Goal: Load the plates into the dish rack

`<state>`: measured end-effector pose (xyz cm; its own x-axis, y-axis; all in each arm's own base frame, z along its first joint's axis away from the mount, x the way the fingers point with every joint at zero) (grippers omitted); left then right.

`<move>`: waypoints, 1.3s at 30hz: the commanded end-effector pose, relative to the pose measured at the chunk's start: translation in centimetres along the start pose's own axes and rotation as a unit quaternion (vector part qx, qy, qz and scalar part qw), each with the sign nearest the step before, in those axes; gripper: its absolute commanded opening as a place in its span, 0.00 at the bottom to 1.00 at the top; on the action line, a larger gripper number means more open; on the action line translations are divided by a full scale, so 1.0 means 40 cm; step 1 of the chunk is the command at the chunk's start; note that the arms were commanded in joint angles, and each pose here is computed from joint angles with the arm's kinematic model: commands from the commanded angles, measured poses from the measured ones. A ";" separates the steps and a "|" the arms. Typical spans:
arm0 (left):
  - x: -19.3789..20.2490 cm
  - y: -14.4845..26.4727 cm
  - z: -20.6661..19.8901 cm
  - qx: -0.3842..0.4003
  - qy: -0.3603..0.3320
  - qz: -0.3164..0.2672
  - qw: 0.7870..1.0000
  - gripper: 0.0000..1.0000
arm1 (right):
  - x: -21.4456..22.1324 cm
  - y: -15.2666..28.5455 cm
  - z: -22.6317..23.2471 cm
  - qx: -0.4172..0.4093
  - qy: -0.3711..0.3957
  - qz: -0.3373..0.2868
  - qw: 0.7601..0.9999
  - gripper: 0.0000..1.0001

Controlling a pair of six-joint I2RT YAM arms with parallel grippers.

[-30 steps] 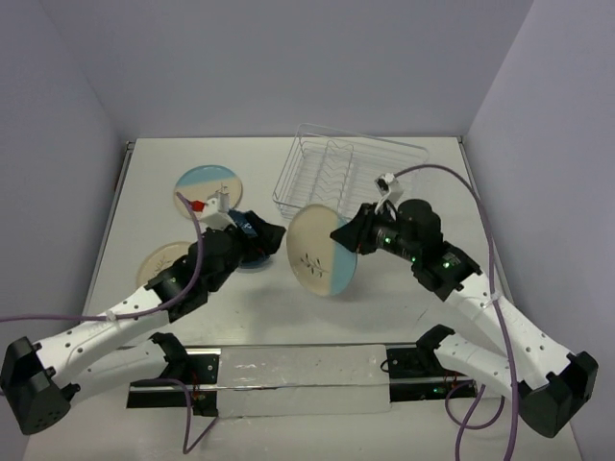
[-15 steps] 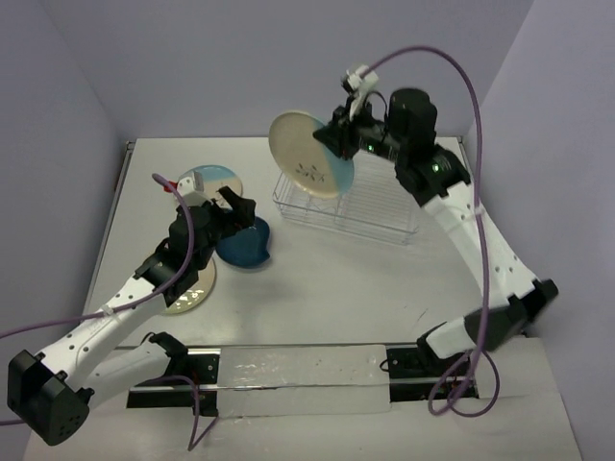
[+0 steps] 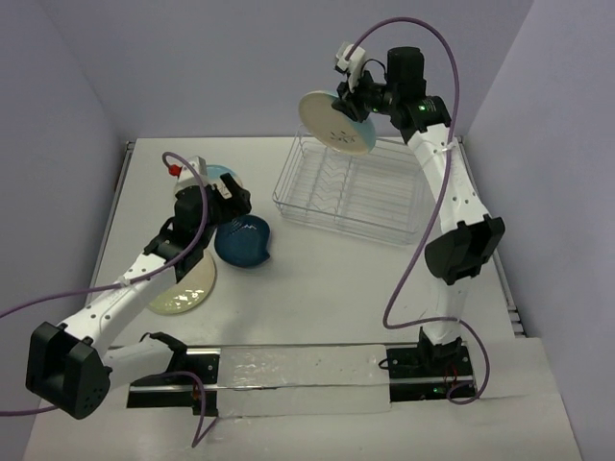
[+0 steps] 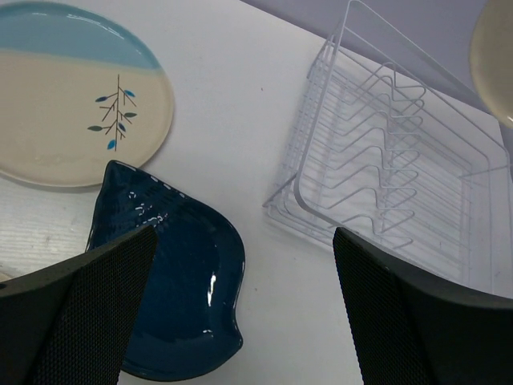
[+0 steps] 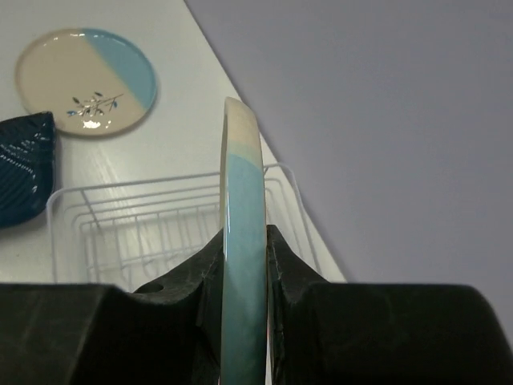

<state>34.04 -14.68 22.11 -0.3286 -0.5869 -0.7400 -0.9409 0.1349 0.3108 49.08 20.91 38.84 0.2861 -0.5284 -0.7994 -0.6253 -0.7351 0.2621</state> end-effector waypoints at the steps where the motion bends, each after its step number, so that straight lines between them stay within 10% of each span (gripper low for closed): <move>1: -0.047 -0.018 -0.050 0.028 -0.006 -0.015 0.999 0.99 | -0.162 0.024 -0.130 0.050 0.146 -0.110 0.982 0.00; 39: 0.006 -0.083 0.003 -0.007 -0.041 0.024 0.999 0.99 | 0.203 -0.227 -0.125 0.027 0.153 -0.026 0.987 0.00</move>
<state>35.93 -14.98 18.69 -0.4170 -0.5029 -0.7571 -0.9041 0.1440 0.4023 59.05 22.18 26.42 0.3751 -0.6101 -0.6979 -0.5668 -0.7467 0.3481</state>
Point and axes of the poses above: each gripper's point midway between its finger pads, its own y axis back along the fingers, its own z axis along the line the jaws close on, x = y × z, the point moved 1 cm from there along y, back along the fingers, and after that the axes turned 12 degrees about y, right-handed, at the moved point
